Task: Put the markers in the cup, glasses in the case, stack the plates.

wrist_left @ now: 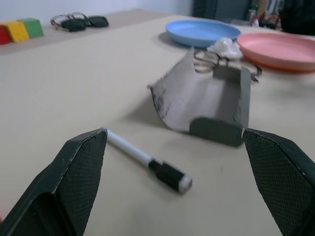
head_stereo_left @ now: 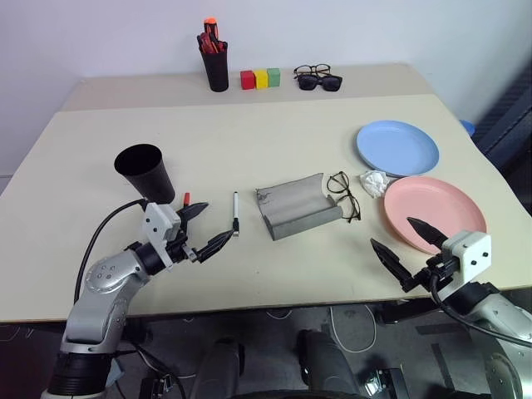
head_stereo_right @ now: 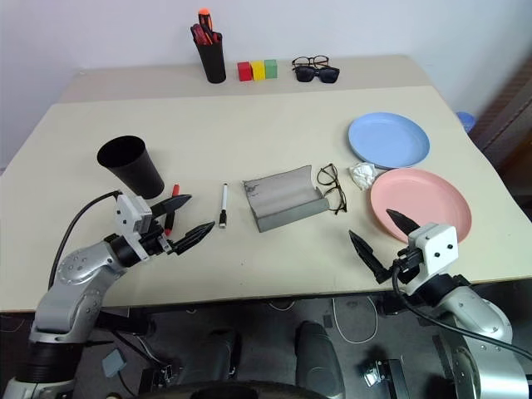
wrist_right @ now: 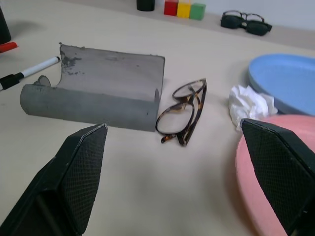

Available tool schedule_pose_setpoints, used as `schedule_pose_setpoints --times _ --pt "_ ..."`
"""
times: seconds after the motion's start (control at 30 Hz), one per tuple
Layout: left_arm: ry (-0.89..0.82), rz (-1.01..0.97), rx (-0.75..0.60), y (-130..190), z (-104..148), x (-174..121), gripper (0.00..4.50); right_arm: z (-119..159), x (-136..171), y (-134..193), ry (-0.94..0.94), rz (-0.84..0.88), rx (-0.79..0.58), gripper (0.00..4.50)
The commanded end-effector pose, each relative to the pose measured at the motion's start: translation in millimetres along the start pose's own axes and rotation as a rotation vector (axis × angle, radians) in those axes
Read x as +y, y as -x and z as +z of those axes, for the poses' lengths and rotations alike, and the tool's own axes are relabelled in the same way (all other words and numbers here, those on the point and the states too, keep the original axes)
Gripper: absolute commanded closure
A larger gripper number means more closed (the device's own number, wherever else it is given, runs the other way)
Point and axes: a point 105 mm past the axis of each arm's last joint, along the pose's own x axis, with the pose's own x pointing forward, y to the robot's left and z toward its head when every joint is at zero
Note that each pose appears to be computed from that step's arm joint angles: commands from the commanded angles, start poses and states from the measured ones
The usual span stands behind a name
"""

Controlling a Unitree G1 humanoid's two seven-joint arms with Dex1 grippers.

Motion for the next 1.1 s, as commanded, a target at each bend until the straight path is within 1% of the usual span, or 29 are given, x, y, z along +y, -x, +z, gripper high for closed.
schedule_pose_setpoints --times 0.03,0.1,0.17,0.23,0.3,0.33,0.4,0.47,0.53,0.6,0.7,0.8,0.87,0.97,1.1 --pt "0.080 0.011 -0.081 -12 26 -5 0.00 25 -2 -8 0.040 0.041 -0.062 0.06" --pt "0.200 0.037 -0.082 -21 31 -8 0.00 38 12 -18 0.045 0.153 -0.079 0.06" --pt "0.265 0.065 -0.065 -24 34 -8 0.00 47 27 -23 0.033 0.251 -0.087 0.06" --pt "0.299 0.135 0.018 -25 26 -3 0.00 54 40 -27 0.019 0.337 -0.091 0.06" --pt "0.278 0.264 0.174 -19 11 10 0.00 62 56 -27 -0.008 0.446 -0.087 0.06" --pt "0.292 0.289 0.209 -15 8 13 0.00 64 63 -27 -0.022 0.488 -0.080 0.06" --pt "0.375 0.283 0.222 -13 9 13 0.00 65 73 -25 -0.026 0.567 -0.063 0.06" --pt "0.391 0.303 0.251 -10 9 17 0.00 68 79 -27 -0.037 0.616 -0.060 0.06" --pt "0.395 0.289 0.323 -12 5 17 0.00 72 78 -31 -0.031 0.637 -0.076 0.06" --pt "0.388 0.270 0.360 -12 7 19 0.00 77 78 -36 -0.023 0.641 -0.093 0.06" --pt "0.383 0.251 0.429 -18 5 18 0.00 77 75 -41 -0.013 0.650 -0.092 0.06" --pt "0.363 0.239 0.541 -23 -3 18 0.00 77 73 -44 0.006 0.647 -0.090 0.06" --pt "0.383 0.278 0.578 -26 -9 22 0.00 79 72 -47 0.014 0.633 -0.092 0.06" --pt "0.390 0.275 0.601 -30 -7 21 0.00 87 68 -53 0.015 0.594 -0.109 0.06" --pt "0.382 0.276 0.615 -41 0 17 0.00 90 64 -57 0.039 0.578 -0.107 0.06"
